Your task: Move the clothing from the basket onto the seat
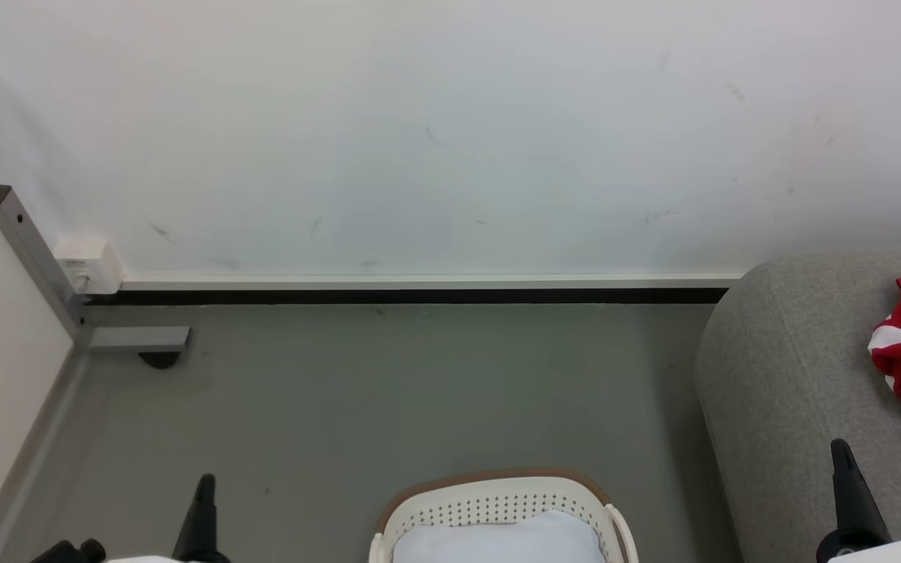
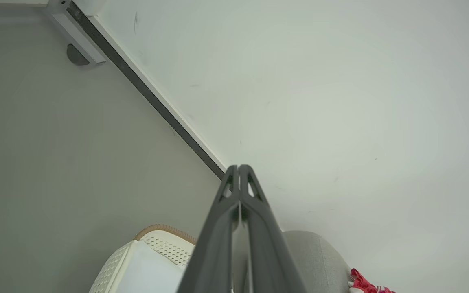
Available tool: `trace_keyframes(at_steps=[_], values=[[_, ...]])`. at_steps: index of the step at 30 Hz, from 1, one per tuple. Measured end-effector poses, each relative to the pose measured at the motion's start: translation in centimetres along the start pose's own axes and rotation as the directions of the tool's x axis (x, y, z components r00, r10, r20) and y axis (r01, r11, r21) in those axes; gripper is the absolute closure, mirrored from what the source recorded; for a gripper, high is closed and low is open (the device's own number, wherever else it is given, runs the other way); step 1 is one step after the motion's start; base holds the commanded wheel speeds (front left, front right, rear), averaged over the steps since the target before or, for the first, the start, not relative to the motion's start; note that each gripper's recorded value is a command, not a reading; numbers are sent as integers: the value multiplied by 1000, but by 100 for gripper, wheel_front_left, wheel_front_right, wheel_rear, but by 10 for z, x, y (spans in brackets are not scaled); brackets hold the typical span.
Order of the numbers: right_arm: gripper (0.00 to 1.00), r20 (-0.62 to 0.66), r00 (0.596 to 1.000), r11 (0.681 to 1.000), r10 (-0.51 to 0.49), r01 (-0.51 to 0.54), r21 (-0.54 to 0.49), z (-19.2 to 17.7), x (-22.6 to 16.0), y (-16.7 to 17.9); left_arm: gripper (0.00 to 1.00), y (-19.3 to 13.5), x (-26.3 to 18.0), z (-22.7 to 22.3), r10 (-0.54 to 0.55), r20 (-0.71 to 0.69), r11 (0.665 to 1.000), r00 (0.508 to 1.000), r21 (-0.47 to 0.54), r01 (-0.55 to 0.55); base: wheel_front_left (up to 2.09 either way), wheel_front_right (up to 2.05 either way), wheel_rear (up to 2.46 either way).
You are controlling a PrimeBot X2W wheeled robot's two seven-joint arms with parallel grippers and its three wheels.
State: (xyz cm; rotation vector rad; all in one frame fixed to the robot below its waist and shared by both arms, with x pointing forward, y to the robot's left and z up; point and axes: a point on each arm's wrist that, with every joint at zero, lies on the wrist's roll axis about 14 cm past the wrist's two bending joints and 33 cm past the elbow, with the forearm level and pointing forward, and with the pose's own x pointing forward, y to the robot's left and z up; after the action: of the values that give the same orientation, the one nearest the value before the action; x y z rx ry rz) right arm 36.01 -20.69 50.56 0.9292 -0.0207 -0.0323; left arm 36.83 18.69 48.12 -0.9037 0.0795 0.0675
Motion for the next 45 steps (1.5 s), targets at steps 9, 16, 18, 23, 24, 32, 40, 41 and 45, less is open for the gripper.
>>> trace_keyframes(at_steps=[9, 16, 18, 23, 24, 32, 40, 41, 45], values=[[100, -3, 1000, 995, -11, 11, 99, 0, 3, -2, 100, -1, 3, 2, -4, -5, 995, 1000, -104, 3, 0, 0, 0], [100, -5, 1000, 986, -8, 9, 168, 1, 7, 0, 100, -2, 5, 4, -8, -6, 984, 1000, -179, 7, 0, 0, 0], [100, -9, 1000, 983, -10, 11, 185, 0, 8, 0, 100, -3, 6, 5, -13, -4, 980, 1000, -198, 12, 0, 0, 0], [100, -14, 1000, 973, -13, 16, 231, -1, 9, -1, 100, -4, 7, 6, -17, -5, 969, 1000, -248, 15, 0, 0, 0], [100, -14, 1000, 970, -13, 16, 241, -1, 9, -1, 100, -4, 7, 7, -17, -3, 967, 1000, -255, 16, 0, 0, 0], [100, -19, 1000, 951, -13, 18, 310, -2, 12, -1, 100, -4, 8, 9, -25, -3, 945, 1000, -325, 22, 0, 0, 0], [100, -23, 1000, 928, -6, 15, 373, -3, 16, 1, 100, -7, 11, 12, -38, 2, 921, 999, -387, 36, 0, 0, 0], [100, -23, 1000, 925, -7, 15, 380, -3, 16, 1, 100, -7, 11, 12, -38, 1, 919, 999, -393, 36, 0, 0, 0], [100, -27, 1000, 915, -6, 17, 404, -4, 17, 1, 100, -7, 12, 14, -42, 4, 904, 999, -426, 40, 0, 0, 0]])
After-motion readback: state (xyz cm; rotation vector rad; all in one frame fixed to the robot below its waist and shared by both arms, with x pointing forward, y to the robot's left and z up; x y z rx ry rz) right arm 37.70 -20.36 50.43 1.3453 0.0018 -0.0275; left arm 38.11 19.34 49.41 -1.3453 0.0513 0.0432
